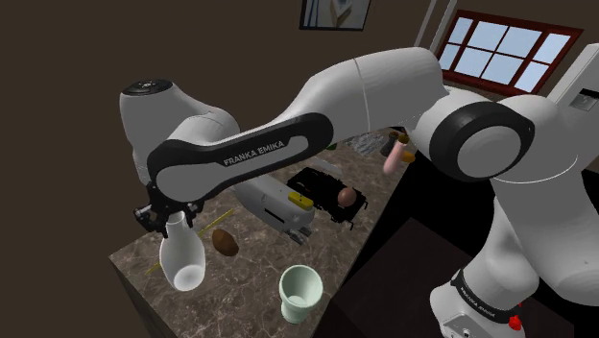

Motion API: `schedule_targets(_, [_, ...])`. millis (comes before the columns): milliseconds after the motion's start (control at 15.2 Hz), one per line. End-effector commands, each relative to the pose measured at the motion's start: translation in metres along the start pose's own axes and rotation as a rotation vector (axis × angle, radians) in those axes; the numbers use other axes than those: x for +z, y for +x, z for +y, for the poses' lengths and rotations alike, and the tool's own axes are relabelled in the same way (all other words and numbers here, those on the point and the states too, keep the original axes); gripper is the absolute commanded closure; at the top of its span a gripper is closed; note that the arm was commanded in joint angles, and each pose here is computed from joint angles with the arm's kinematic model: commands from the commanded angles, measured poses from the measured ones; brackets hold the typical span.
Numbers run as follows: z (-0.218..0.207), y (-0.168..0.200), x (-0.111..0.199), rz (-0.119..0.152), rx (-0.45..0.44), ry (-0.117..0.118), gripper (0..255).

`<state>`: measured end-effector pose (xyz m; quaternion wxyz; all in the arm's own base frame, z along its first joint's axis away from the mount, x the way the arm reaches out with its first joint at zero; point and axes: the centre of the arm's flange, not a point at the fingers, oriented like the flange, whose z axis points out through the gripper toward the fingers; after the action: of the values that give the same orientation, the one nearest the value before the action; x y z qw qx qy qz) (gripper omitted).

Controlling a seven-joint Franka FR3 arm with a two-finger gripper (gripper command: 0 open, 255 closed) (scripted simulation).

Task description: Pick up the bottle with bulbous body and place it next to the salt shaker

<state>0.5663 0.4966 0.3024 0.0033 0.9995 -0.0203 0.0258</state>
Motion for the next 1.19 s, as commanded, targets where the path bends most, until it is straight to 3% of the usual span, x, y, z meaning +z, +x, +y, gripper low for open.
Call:
schedule_targets(0, [0.000,0.000,0.000,0.001,0.000,0.001,255])
schedule_targets(66, [0.000,0.000,0.000,0.001,0.000,0.001,0])
schedule_targets(396, [0.000,0.000,0.000,0.001,0.000,0.001,0])
schedule_targets(660, [0.000,0.000,-0.050,0.001,0.000,0.001,0])
schedule_targets(1122, [0.000,0.000,-0.050,0.001,0.000,0.001,0])
